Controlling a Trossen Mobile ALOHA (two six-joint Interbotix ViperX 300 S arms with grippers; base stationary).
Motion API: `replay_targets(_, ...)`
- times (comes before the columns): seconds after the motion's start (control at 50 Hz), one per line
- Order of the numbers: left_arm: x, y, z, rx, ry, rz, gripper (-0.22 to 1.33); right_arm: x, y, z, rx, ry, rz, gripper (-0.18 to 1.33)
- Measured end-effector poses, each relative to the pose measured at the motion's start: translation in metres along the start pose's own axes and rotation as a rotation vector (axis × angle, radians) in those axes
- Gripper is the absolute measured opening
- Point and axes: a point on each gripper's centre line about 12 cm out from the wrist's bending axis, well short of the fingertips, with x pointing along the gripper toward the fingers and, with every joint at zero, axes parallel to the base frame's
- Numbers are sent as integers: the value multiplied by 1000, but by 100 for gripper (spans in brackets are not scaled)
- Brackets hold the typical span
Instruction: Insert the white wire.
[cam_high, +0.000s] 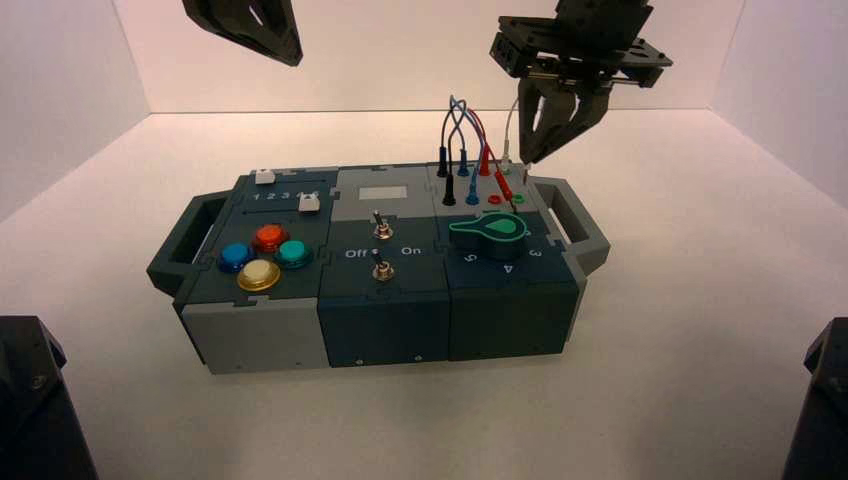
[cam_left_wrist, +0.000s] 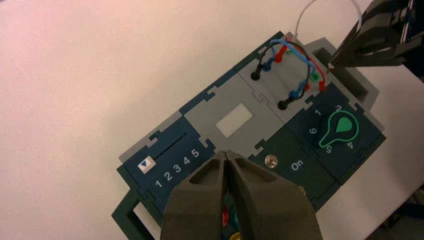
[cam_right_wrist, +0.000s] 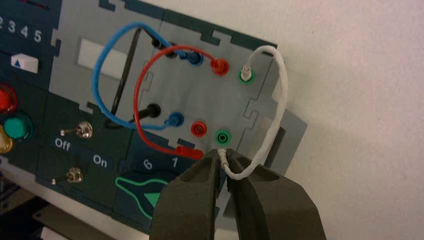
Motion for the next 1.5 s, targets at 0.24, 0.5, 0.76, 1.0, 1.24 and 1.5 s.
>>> replay_targets(0.24,6,0,0,-7,35,-3,-16,6,-2,-4,0,-43,-4,-1)
replay_targets(0.5,7,0,1,-10,35,-4,-16,7,-3,-4,2,-59,-3,-1)
replay_targets(0.76,7,0,1,-9,34,-4,-16,7,-3,-4,1,-59,-3,-2)
replay_targets(1.0,7,0,1,-9,37,-4,-16,8,-3,-4,3,-53,-3,-2)
replay_targets(1.24,7,0,0,-9,38,-4,-16,10,-3,-5,6,-37,-3,-2)
replay_targets(1.5,7,0,1,-7,34,-4,-16,10,-2,-2,7,-34,-2,-2)
